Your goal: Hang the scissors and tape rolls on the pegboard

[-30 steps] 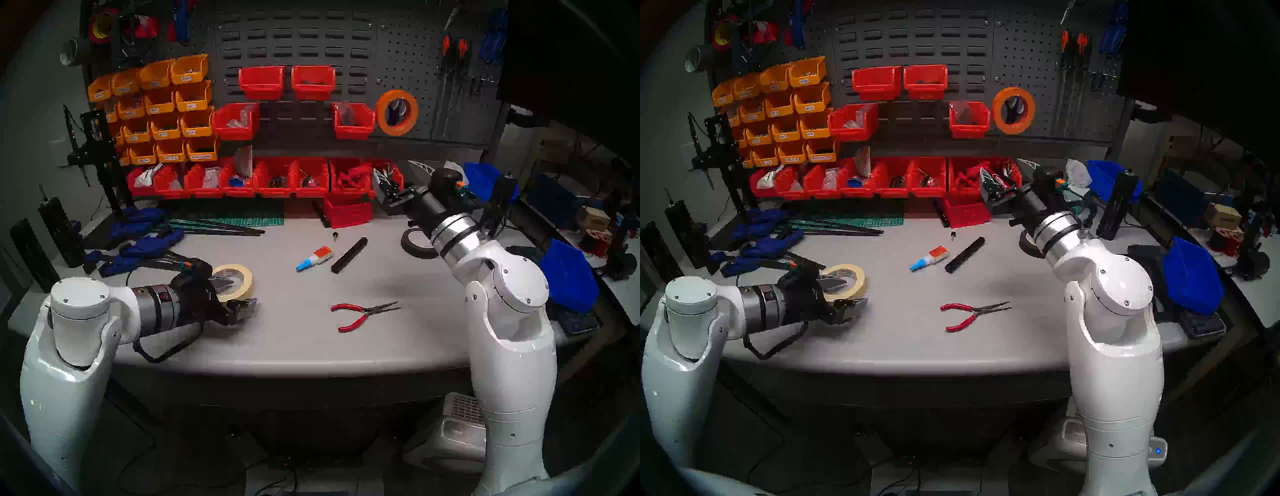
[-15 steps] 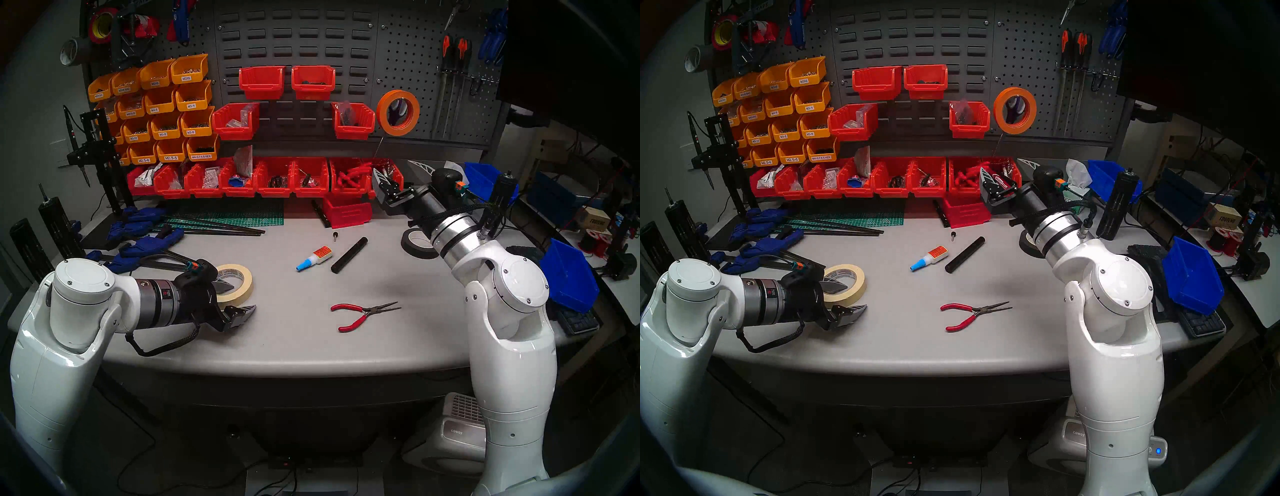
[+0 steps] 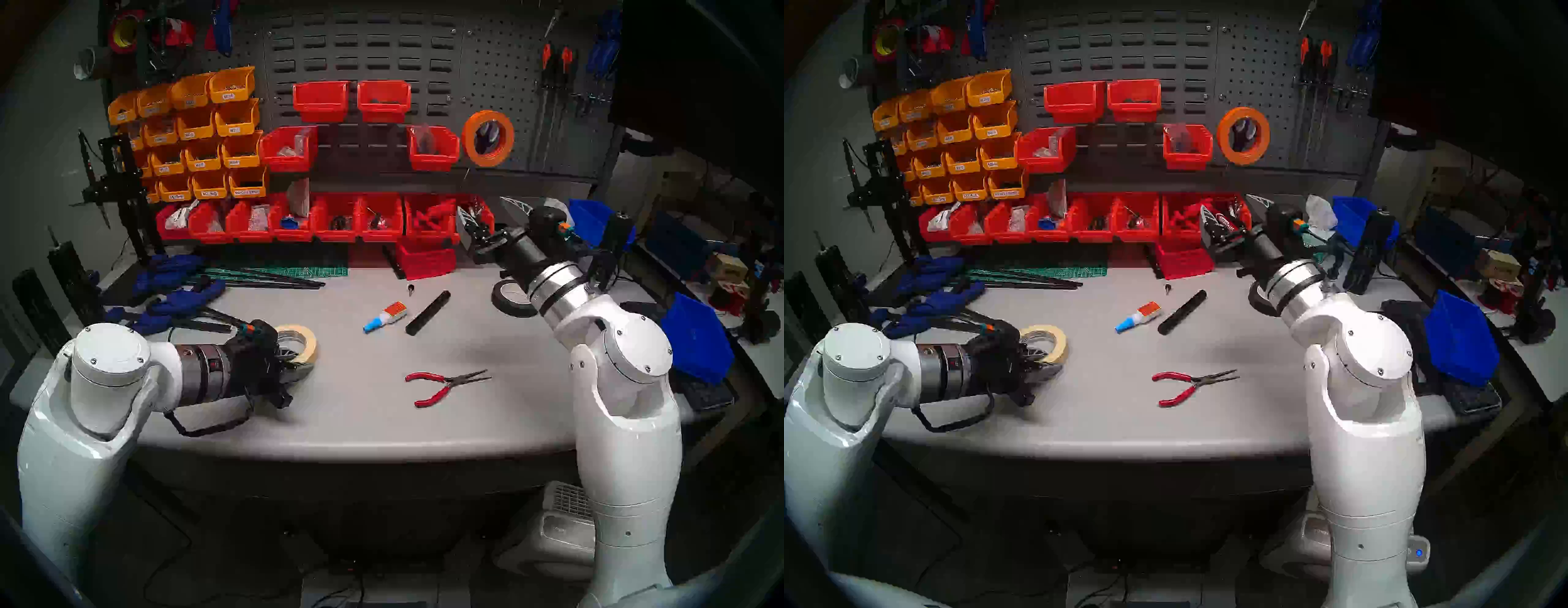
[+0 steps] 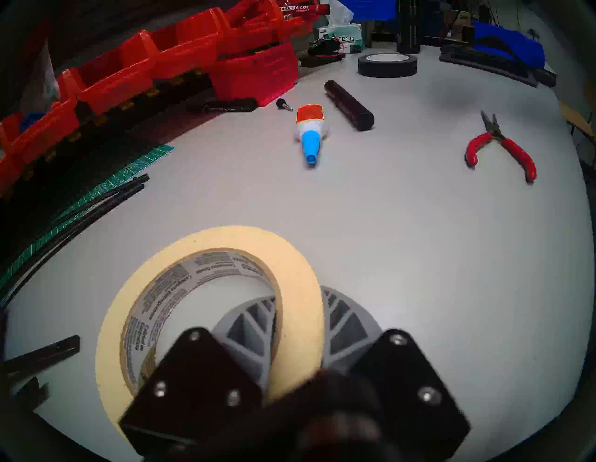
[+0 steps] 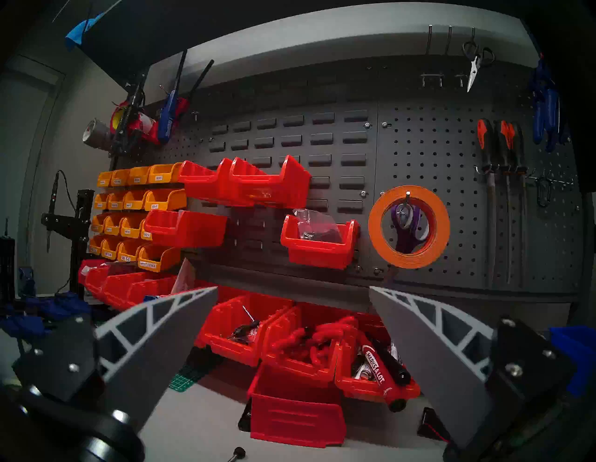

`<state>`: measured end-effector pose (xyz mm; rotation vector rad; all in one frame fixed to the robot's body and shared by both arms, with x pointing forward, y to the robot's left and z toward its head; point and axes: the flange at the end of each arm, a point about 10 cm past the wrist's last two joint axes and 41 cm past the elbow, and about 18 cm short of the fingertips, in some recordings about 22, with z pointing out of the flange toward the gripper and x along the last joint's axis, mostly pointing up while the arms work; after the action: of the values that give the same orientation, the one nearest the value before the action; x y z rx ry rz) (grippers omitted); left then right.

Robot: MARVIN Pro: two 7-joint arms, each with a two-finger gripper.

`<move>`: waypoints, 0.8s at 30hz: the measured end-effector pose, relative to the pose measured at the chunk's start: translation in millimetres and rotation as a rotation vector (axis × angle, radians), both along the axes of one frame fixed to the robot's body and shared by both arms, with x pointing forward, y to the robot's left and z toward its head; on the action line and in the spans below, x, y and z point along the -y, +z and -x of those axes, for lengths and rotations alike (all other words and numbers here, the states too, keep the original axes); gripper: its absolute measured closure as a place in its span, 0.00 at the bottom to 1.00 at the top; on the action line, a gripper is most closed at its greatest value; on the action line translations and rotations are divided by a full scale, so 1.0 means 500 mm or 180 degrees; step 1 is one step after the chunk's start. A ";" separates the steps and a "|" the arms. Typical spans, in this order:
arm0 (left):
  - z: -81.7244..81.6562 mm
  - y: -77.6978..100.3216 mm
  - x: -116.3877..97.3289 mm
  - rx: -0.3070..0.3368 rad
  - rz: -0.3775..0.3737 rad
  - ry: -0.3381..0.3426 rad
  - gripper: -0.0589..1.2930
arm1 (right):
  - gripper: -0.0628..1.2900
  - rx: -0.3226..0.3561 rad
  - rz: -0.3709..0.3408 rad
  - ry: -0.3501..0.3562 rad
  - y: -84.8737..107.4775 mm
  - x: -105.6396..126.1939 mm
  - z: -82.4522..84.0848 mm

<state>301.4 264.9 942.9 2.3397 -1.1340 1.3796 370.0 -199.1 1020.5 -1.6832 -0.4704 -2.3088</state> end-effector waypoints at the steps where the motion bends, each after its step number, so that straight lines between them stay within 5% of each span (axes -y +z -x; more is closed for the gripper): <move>1: 0.001 -0.003 0.002 0.0055 -0.0003 0.0000 0.80 | 0.05 0.0000 0.0000 0.0000 0.000 0.000 0.000; 8: 0.006 -0.008 0.021 0.0366 0.0049 -0.0031 0.82 | 0.05 0.0000 -0.0001 0.0000 0.000 0.000 0.000; 17: -0.009 0.104 -0.004 0.1116 0.0119 0.0054 0.86 | 0.05 -0.0004 -0.0004 0.0001 -0.001 0.000 0.000; 24: -0.006 0.153 0.004 0.1580 0.0292 -0.0024 0.86 | 0.05 -0.0003 -0.0005 0.0002 -0.001 0.000 0.000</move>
<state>304.5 262.9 1019.1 1.9784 -1.1568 2.0321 370.2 -199.1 1020.1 -1.6831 -0.4690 -2.3071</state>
